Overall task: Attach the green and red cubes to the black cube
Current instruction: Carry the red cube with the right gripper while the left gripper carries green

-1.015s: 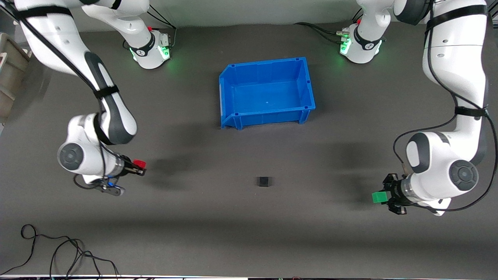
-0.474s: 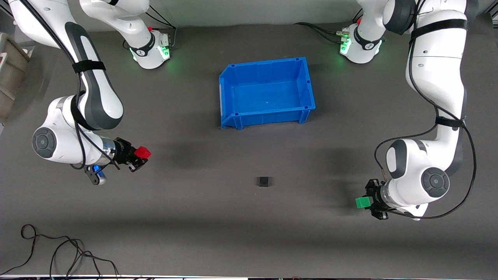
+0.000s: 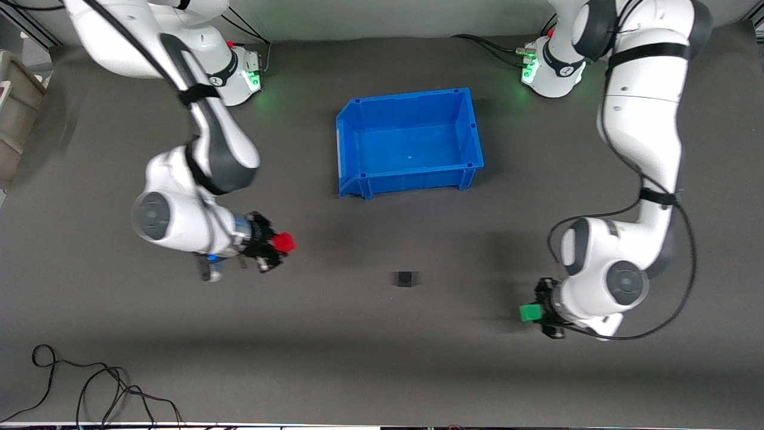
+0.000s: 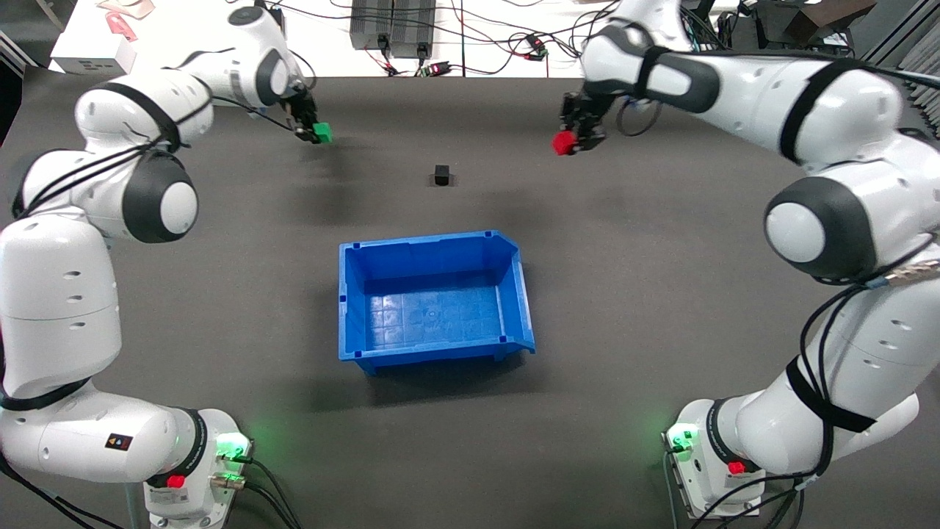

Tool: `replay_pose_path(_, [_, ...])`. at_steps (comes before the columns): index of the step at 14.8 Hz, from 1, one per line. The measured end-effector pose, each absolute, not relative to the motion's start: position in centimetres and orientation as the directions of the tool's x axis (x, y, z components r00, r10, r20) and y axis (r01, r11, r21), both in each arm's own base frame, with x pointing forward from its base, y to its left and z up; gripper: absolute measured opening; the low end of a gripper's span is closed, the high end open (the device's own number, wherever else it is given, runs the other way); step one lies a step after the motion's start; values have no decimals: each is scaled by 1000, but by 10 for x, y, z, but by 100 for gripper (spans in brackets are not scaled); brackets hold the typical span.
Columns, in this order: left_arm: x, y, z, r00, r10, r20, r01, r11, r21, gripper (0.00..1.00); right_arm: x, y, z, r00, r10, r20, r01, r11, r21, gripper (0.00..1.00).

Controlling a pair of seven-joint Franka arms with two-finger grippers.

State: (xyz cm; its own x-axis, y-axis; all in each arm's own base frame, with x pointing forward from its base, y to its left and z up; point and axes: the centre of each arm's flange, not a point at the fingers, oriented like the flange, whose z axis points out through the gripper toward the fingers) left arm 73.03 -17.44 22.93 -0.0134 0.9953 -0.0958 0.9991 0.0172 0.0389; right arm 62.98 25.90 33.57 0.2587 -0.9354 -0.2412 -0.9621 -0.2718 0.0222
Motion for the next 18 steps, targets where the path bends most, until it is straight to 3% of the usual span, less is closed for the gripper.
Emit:
replay_pose_path(6, [703, -262, 220, -29, 994, -108, 999, 31, 16, 40, 624, 364, 285, 73, -967, -246, -997, -79, 15, 41])
replay_pose_path(11, [683, -323, 210, -61, 981, -186, 996, 71, 48, 40, 621, 384, 270, -109, -966, -234, -993, 94, 74, 41])
replay_pose_path(18, [653, -379, 191, -63, 979, -194, 996, 76, 55, 40, 653, 364, 277, -175, -959, -223, -984, 167, 57, 41])
